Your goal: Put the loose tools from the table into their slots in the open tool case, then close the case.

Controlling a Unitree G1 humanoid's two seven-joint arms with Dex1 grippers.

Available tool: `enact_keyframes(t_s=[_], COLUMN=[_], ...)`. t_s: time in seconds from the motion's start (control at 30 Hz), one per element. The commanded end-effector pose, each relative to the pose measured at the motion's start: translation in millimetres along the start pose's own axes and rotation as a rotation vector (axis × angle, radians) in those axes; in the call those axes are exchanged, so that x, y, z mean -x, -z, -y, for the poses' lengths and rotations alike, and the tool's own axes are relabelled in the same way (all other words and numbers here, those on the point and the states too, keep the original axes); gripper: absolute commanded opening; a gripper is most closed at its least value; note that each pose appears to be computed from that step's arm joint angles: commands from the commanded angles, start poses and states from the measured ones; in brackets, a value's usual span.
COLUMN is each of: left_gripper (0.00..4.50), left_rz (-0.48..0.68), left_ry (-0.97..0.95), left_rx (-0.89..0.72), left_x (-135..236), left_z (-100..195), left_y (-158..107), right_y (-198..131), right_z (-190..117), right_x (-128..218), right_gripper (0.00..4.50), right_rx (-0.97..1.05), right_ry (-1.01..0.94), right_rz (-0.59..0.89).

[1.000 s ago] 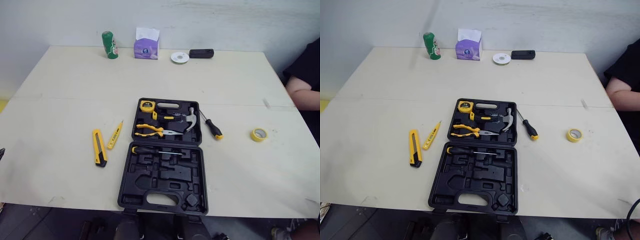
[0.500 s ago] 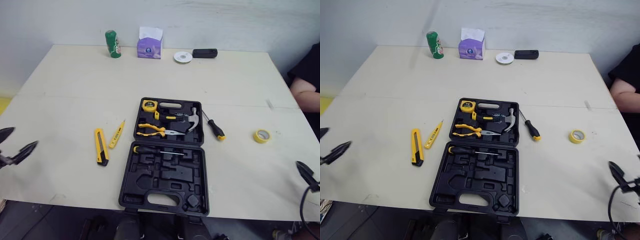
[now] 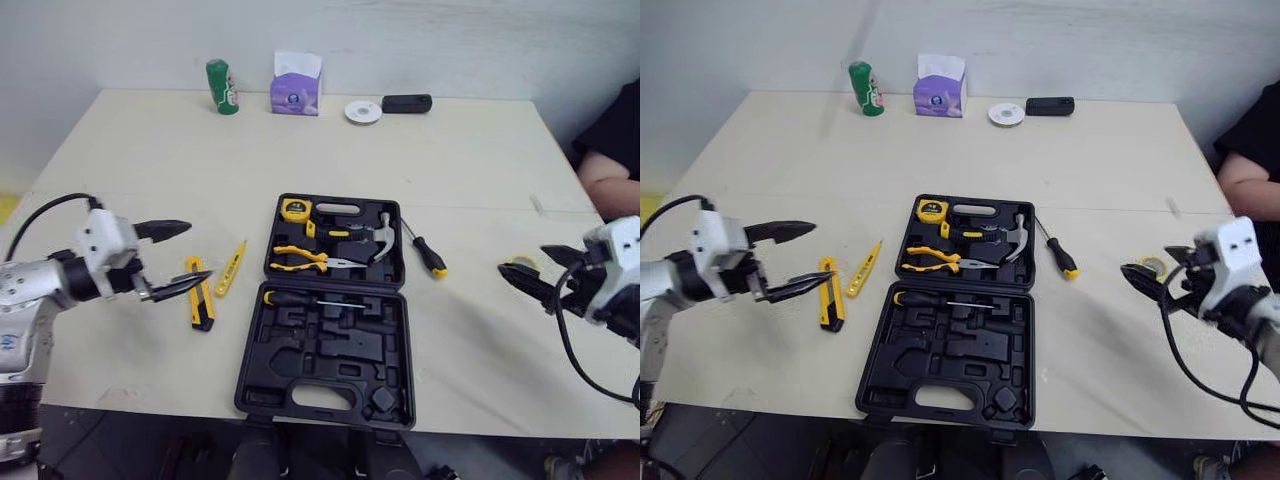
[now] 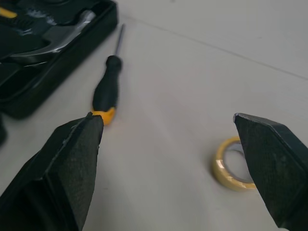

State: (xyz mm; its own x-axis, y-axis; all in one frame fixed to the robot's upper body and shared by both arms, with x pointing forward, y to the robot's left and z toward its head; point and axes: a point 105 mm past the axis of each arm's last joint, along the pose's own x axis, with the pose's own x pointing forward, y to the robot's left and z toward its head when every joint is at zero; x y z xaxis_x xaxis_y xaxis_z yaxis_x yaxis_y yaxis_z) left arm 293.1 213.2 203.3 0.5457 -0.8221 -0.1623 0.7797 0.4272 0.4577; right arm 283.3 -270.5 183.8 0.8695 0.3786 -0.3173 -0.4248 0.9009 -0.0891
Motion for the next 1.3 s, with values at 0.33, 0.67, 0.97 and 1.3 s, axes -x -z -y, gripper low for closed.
enact_keyframes(t_s=[0.33, 0.67, 0.97, 1.3], left_gripper=[4.47, 4.47, 4.47, 4.5], left_rz=[0.235, 0.2, 0.19, 0.133], left_ry=[0.156, 0.245, 0.25, 0.284], left_rx=[0.079, 0.155, 0.165, 0.214], left_x=[-51, -52, -50, -43], left_z=[44, 62, 67, 75], left_y=[-74, -76, -77, -61], right_y=[-6, 0, 13, 14], right_z=[-32, -25, -30, -32], right_x=[-53, -81, -95, -105], right_gripper=[4.5, 4.5, 4.5, 1.01], right_rx=[0.073, 0.04, 0.059, 0.015], right_ry=[-0.097, -0.054, -0.034, 0.02], right_rz=[-0.249, -0.292, -0.331, -0.28])
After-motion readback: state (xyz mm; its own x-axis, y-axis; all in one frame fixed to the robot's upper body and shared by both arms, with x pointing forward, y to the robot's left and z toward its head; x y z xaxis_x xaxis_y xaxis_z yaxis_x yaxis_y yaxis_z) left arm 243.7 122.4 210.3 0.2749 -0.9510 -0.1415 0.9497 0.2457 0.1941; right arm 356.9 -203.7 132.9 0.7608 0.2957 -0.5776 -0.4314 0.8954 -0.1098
